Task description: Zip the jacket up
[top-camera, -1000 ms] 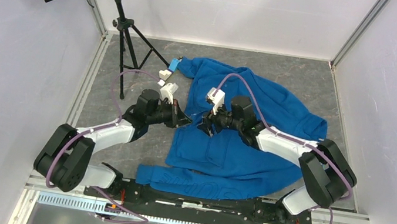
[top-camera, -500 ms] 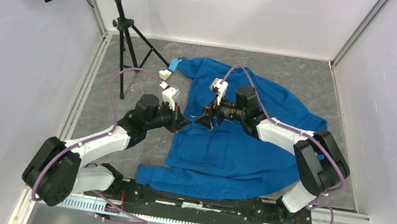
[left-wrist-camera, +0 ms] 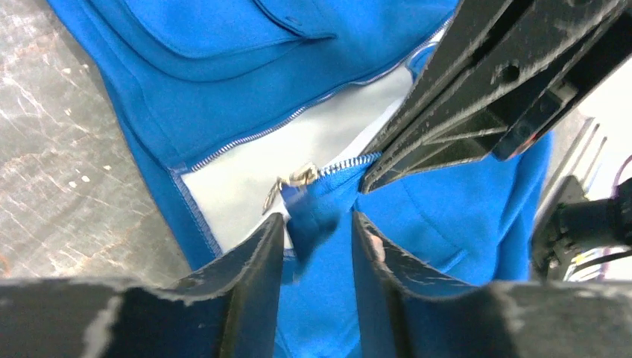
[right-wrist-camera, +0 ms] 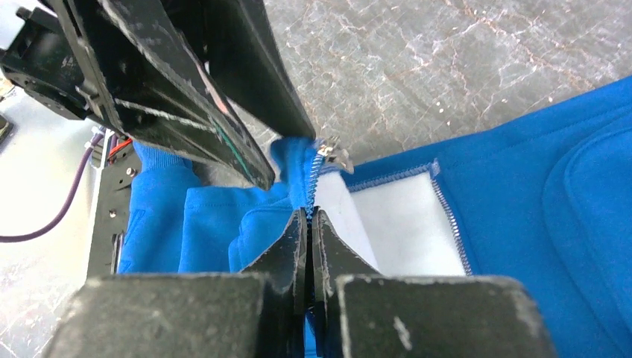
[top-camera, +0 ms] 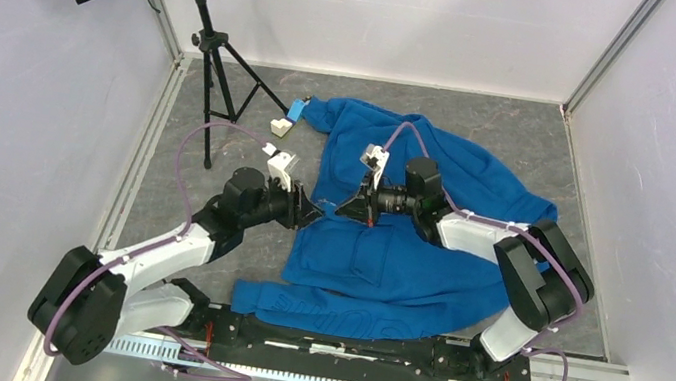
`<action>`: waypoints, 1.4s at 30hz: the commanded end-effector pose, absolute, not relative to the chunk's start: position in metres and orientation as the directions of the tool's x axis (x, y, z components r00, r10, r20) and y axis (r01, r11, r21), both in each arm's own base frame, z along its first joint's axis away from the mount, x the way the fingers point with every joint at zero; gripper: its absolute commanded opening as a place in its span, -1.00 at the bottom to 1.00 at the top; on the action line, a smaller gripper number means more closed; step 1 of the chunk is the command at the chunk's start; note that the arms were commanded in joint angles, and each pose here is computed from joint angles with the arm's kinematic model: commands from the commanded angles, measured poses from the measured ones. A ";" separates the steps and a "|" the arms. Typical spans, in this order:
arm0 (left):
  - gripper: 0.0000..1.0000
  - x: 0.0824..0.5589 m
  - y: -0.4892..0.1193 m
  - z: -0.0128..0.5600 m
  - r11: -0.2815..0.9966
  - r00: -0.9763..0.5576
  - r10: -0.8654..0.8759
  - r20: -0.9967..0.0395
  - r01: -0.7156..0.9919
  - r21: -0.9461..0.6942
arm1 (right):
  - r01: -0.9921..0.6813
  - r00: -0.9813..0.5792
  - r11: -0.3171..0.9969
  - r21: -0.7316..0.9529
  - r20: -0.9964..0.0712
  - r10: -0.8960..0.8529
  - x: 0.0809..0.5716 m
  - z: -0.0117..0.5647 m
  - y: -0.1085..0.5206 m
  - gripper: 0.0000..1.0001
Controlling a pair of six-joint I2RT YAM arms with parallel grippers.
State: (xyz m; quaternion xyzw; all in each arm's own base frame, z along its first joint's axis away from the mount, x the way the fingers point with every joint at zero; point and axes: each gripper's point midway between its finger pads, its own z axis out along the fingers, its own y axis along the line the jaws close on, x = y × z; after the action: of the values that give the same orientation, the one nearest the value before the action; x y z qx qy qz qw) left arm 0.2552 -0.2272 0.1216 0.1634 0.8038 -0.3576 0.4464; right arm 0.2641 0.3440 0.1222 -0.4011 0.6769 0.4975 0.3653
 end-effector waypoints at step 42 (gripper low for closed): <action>0.28 0.221 -0.241 0.174 0.334 -0.745 -0.368 -0.556 0.453 -0.827 | -0.965 -0.253 0.107 0.241 -0.959 -0.124 0.241 0.151 0.348 -0.99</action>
State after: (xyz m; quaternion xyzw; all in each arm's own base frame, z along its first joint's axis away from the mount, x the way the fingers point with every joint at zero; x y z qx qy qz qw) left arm 0.2197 -0.2427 0.1618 0.0238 0.7521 -0.5697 0.3304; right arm 0.2324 0.3412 0.1328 -0.4346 0.6335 0.5057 0.3926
